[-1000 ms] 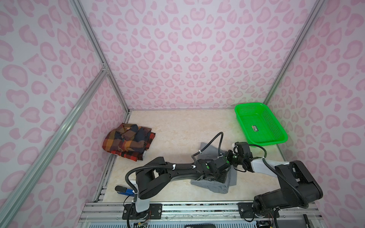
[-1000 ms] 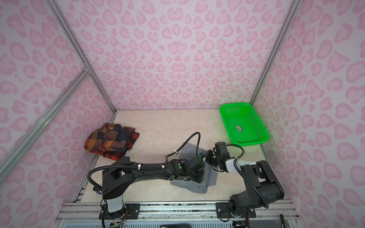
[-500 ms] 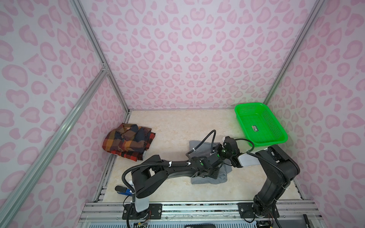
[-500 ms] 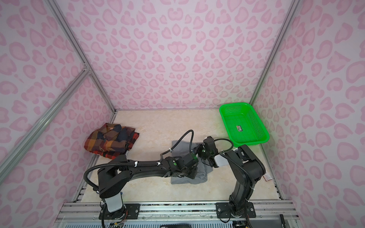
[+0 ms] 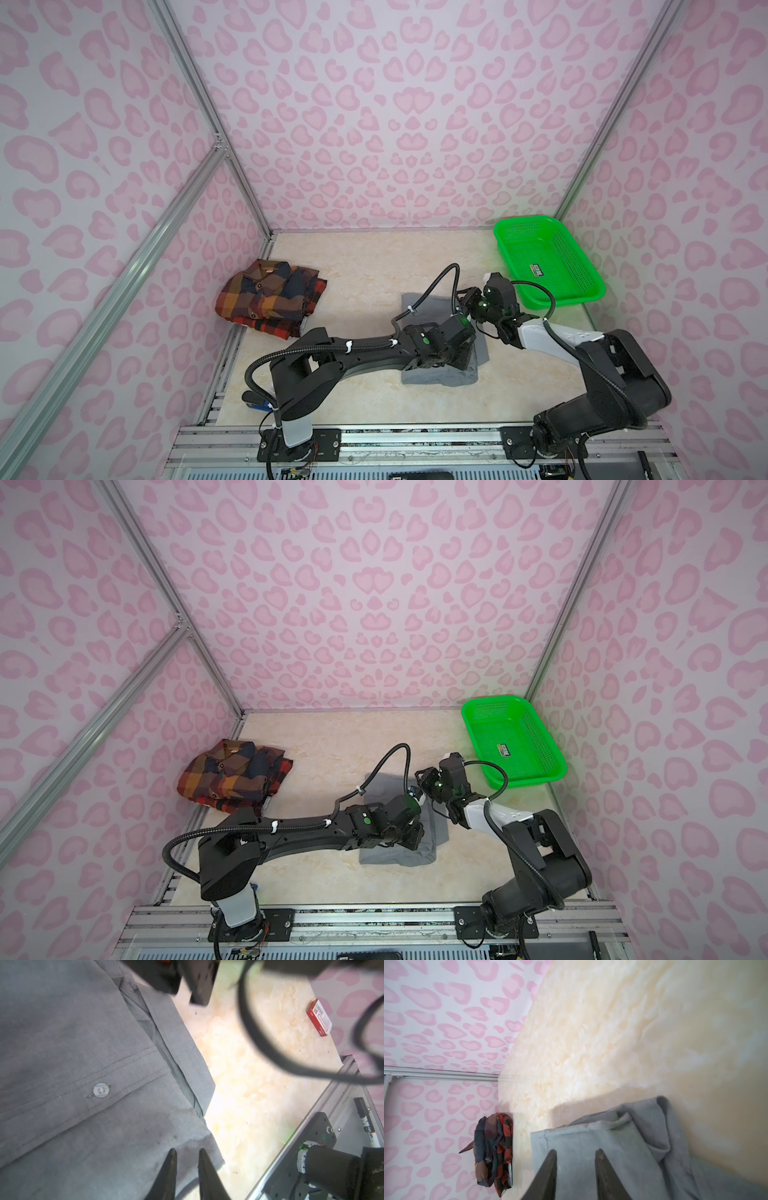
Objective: Fold and stack the long sleeve shirts
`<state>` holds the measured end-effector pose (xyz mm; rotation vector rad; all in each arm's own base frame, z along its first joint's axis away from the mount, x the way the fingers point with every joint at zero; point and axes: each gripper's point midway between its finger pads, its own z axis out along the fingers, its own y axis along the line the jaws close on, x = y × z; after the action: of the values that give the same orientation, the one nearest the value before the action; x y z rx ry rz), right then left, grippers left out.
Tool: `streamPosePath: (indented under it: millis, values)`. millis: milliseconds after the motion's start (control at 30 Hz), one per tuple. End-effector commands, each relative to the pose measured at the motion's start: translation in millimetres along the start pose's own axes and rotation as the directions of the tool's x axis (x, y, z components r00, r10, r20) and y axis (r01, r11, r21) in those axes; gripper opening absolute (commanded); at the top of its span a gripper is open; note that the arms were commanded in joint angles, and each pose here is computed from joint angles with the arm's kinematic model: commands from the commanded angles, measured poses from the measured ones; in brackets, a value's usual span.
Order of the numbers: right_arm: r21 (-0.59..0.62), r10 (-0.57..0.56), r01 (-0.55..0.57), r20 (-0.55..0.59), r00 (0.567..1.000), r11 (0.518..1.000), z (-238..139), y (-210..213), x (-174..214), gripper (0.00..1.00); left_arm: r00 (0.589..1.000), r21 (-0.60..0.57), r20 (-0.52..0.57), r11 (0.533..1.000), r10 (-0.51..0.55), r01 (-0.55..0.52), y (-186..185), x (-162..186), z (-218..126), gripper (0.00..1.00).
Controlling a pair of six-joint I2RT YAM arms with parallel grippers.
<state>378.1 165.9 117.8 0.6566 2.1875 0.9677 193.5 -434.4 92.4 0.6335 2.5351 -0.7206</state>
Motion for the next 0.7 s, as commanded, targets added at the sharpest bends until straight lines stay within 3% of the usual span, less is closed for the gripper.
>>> streamPosePath:
  millis: [0, 100, 233, 467, 667]
  values:
    - [0.107, -0.123, 0.126, -0.036, 0.992, 0.986, -24.2, -8.9, -1.6, 0.49, 1.000, 0.058, 0.000, 0.998, 0.016, -0.016, -15.2, -1.9, 6.1, 0.23]
    - [0.221, -0.148, 0.145, -0.003, 0.989, 0.964, -53.9, -26.7, -17.4, 0.62, 1.000, 0.085, -0.017, 0.996, 0.025, -0.024, -27.3, 1.7, 14.5, 0.23]
    - [0.276, -0.136, 0.135, -0.013, 0.991, 0.952, -79.0, -61.3, -24.9, 0.68, 0.998, 0.097, -0.042, 0.995, 0.038, -0.034, -35.4, 9.6, 26.6, 0.23]
    - [0.285, -0.079, 0.148, -0.240, 0.968, 0.947, -80.5, -102.2, 13.9, 0.70, 0.995, 0.094, -0.086, 0.995, 0.041, -0.033, -31.5, 26.9, 42.9, 0.23]
    - [0.287, -0.041, 0.135, -0.311, 0.949, 0.948, -73.4, -126.4, 41.1, 0.70, 0.994, 0.102, -0.110, 0.995, 0.024, -0.012, -28.0, 43.4, 56.6, 0.22]
